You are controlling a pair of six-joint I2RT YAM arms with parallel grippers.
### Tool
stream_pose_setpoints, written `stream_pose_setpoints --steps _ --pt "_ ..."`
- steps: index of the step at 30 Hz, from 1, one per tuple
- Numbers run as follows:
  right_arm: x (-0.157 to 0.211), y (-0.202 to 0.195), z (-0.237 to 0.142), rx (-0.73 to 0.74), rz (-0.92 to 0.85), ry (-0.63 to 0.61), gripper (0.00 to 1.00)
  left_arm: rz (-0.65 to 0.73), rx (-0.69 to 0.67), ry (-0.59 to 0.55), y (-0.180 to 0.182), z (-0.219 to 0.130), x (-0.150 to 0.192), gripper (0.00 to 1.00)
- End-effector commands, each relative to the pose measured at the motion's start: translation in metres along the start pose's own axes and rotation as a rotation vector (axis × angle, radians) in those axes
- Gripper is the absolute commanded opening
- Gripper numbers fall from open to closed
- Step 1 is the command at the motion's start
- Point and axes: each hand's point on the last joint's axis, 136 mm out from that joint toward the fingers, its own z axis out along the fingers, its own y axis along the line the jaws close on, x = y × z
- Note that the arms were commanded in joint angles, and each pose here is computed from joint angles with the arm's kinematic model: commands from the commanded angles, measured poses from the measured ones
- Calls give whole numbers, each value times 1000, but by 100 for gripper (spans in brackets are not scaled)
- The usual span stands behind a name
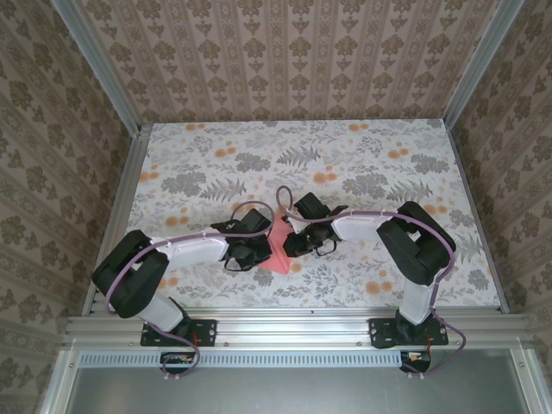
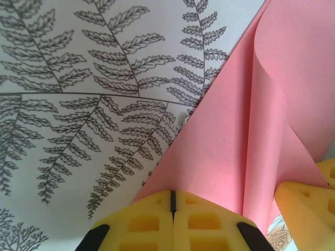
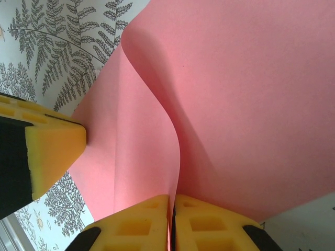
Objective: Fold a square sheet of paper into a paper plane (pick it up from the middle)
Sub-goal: Fold the triangle a second time at the center of the table.
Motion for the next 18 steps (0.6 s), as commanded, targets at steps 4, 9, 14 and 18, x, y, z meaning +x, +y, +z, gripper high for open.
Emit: stream_pose_setpoints --steps 4,9,14,18 --pt "19 -19 9 77 11 70 12 40 84 -52 -22 -27 -13 5" --pt "20 -19 10 73 17 72 12 18 259 -84 -46 -38 -30 6" --pt "18 -18 11 69 20 67 12 11 375 -65 -63 -30 -41 5" --pt "18 -18 10 68 21 65 12 2 397 -56 -68 -20 -43 4"
